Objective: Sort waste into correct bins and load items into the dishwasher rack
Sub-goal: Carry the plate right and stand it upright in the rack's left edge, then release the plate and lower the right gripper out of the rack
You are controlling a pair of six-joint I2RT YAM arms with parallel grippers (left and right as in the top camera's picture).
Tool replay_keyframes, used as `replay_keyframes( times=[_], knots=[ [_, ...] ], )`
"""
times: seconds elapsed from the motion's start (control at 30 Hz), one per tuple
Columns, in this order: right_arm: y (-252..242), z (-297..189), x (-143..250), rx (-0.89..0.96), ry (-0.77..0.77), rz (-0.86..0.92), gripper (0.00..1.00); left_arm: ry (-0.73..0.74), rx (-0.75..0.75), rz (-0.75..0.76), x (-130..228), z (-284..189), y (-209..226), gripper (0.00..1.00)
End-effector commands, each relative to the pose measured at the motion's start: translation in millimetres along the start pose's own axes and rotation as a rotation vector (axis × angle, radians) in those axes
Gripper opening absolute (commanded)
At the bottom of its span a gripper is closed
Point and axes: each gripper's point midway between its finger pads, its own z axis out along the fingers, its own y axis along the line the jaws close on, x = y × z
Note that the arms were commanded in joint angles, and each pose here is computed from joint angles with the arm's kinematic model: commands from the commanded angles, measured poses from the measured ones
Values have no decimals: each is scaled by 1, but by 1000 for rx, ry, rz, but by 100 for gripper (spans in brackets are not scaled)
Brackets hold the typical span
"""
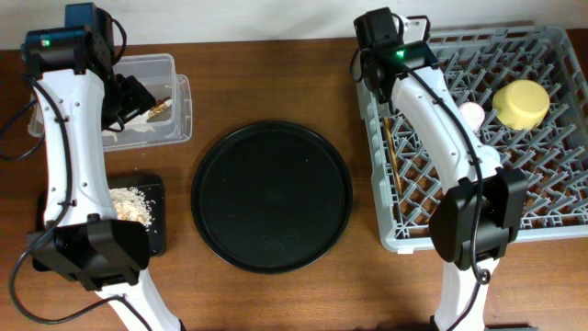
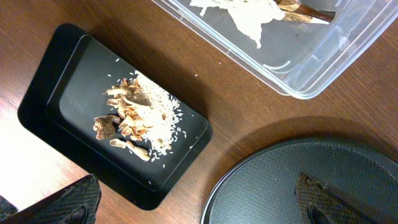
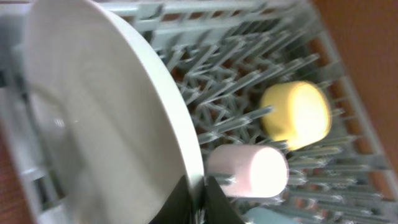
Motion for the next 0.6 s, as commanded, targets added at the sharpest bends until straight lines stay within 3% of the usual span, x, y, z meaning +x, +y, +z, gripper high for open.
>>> replay_keyframes(
  times=[0.0, 0.07, 0.13, 0.33, 0.57],
  knots=[
    [29, -6, 18, -174, 88, -14, 34, -33, 4, -4, -4, -10, 4, 99],
    [25, -20, 13, -212, 90, -7, 72, -33, 4, -4, -4, -10, 4, 99],
    [11, -51, -2, -269, 66, 21, 98, -33, 4, -4, -4, -10, 4, 99],
    [-56, -156, -18, -404, 5, 93, 98, -33, 4, -4, -4, -10, 4, 99],
    [-117, -227, 35, -483, 58, 95, 99, -33, 4, -4, -4, -10, 4, 99]
  ],
)
